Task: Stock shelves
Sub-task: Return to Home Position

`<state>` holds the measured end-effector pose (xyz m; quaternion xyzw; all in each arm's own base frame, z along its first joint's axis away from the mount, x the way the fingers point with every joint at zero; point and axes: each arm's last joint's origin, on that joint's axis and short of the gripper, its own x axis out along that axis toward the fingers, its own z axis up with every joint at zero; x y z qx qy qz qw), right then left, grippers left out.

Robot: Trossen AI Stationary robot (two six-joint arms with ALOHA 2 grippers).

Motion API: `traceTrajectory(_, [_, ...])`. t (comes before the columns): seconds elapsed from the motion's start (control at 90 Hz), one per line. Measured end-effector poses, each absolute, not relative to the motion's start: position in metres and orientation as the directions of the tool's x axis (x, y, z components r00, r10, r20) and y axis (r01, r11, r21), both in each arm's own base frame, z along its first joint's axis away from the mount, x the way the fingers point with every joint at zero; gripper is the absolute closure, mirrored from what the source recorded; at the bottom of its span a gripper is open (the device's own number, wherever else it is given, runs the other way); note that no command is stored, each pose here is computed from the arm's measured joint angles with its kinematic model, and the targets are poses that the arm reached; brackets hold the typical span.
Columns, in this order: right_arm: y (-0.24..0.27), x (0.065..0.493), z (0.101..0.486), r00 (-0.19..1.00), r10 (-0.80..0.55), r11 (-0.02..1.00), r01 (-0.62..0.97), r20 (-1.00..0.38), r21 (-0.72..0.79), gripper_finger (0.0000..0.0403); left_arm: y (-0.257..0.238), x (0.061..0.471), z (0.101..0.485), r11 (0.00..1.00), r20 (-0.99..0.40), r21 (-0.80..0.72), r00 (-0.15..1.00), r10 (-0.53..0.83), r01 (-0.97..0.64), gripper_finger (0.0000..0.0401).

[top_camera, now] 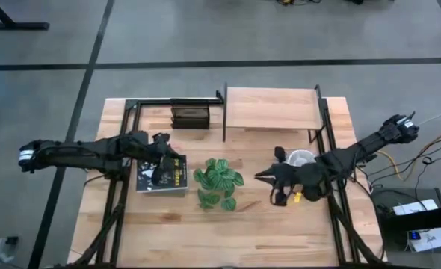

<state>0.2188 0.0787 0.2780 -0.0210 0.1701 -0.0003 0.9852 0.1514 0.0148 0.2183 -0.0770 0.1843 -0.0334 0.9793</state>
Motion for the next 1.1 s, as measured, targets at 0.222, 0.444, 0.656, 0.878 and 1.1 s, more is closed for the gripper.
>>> traceTrajectory(0.222, [0.059,0.208,0.263,0.942,-0.055,0.998,0.041,-0.33,-0.048,0.0389,0.014,0.143,0.211,0.986,-0.341,-0.166,0.936,-0.087,0.031,0.0246])
traceTrajectory(0.444, [0.052,0.184,0.264,0.974,0.143,0.984,-0.158,-0.176,-0.076,0.0389,0.013,0.135,0.205,0.98,-0.32,-0.197,0.944,-0.086,0.022,0.024])
traceTrajectory(0.656, [0.041,0.162,0.253,0.974,0.206,0.973,-0.214,-0.097,-0.082,0.0389,0.012,0.129,0.199,0.976,-0.3,-0.216,0.95,-0.085,0.019,0.0229])
traceTrajectory(0.878, [0.027,0.149,0.232,0.989,0.136,0.989,-0.139,-0.057,-0.05,0.0389,0.011,0.122,0.203,0.98,-0.247,-0.194,0.965,-0.084,0.035,0.0218])
traceTrajectory(1.1, [0.013,0.14,0.212,0.998,0.059,0.998,-0.059,-0.027,-0.006,0.0389,0.01,0.115,0.207,0.984,-0.192,-0.169,0.978,-0.082,0.049,0.0213])
